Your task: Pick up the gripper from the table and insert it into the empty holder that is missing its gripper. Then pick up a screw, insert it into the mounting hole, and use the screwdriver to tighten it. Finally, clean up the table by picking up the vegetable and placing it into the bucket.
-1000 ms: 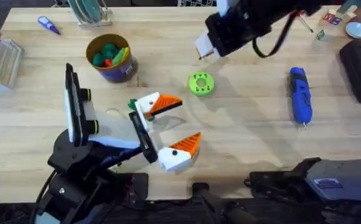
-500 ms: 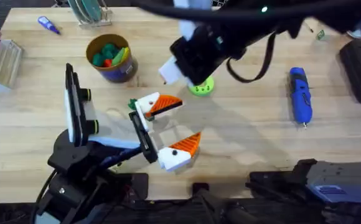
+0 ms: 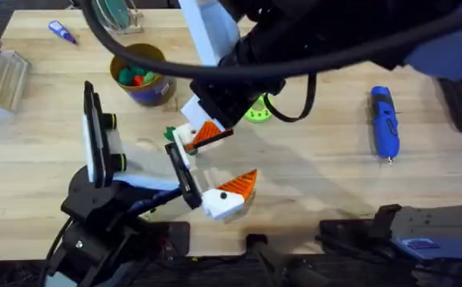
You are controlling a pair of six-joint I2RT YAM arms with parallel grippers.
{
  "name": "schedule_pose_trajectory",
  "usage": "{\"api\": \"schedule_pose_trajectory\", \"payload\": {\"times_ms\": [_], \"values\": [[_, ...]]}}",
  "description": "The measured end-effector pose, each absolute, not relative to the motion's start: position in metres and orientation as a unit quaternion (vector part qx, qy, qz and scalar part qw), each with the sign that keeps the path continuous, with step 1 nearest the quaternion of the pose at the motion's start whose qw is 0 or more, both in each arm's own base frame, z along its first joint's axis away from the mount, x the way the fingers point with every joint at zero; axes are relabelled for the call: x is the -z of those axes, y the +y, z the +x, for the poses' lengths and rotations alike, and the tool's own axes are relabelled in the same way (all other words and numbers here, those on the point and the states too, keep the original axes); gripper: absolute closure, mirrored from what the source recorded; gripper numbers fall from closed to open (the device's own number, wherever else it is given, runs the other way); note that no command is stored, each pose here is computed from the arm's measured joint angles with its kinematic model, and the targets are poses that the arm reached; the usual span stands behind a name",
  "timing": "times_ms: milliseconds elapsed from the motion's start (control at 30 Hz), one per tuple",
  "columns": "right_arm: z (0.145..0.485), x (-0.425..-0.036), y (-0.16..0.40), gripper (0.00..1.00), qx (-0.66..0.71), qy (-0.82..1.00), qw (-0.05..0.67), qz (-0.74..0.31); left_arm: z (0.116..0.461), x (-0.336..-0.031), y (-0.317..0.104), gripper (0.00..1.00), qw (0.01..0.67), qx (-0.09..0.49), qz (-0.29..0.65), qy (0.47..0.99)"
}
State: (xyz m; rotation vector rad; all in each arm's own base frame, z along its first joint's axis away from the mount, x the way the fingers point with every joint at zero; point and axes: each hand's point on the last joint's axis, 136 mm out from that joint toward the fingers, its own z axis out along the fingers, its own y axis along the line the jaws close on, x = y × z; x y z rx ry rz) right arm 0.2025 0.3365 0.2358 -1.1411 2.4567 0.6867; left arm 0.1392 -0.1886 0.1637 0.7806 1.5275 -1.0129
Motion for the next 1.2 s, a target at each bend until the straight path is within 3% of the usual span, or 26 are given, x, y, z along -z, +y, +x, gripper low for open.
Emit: {"api": "schedule_pose_trajectory", "payload": {"times_ms": [1200], "values": [[0.192,-0.214,0.342,0.995,-0.228,0.875,0.134,-0.406,0.141,-0.163,-0.188,0.015,0.543,0.426,0.324,0.647]]}}
